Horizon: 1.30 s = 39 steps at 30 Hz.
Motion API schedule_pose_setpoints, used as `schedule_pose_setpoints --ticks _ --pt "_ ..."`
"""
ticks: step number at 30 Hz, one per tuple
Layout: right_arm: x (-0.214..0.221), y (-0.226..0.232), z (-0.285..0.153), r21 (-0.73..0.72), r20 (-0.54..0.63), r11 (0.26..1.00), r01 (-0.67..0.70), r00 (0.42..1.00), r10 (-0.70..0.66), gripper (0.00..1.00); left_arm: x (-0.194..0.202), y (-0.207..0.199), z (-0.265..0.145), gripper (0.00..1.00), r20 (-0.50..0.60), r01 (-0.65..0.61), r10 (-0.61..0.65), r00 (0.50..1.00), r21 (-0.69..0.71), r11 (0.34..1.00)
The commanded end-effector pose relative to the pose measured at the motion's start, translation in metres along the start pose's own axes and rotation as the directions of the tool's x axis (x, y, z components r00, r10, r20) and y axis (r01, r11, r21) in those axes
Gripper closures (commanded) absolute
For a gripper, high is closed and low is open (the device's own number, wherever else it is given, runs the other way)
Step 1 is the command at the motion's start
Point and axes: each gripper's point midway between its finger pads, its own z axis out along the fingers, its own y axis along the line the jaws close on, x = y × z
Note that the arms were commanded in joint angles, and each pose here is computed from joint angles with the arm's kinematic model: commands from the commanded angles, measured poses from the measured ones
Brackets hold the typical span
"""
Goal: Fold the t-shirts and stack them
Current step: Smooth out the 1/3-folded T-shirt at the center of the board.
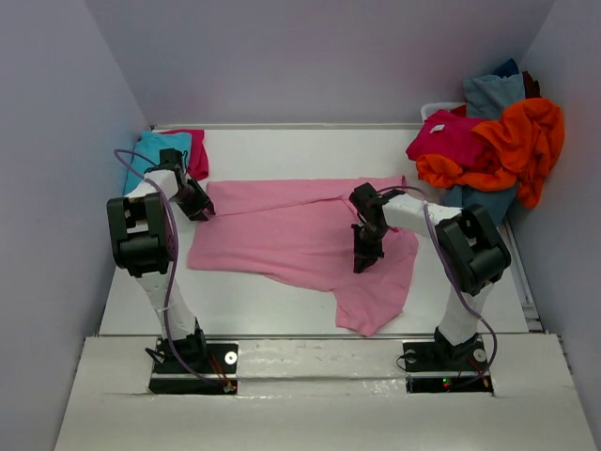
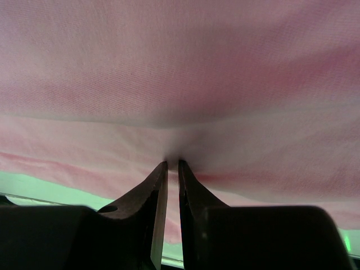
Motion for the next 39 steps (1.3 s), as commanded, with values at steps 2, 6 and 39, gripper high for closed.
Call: schedule_pose_setpoints --ticks 2,6,39 --pt "0.014 -0.018 0.023 0.067 -0.047 0.998 -0.006 0.999 0.009 0.8 -0.004 -0.003 0.001 0.58 0.002 -0.012 0.012 1.0 0.016 1.0" --pt "0.014 -0.018 0.023 0.068 -0.048 0.998 -0.002 0.999 0.005 0.8 -0.007 -0.005 0.002 0.58 0.007 -0.012 0.012 1.0 0.022 1.0" --pt "0.017 -0.021 0.026 0.069 -0.059 0.998 0.003 0.998 0.001 0.81 -0.025 -0.021 0.009 0.6 0.02 -0.011 0.01 1.0 0.069 0.998"
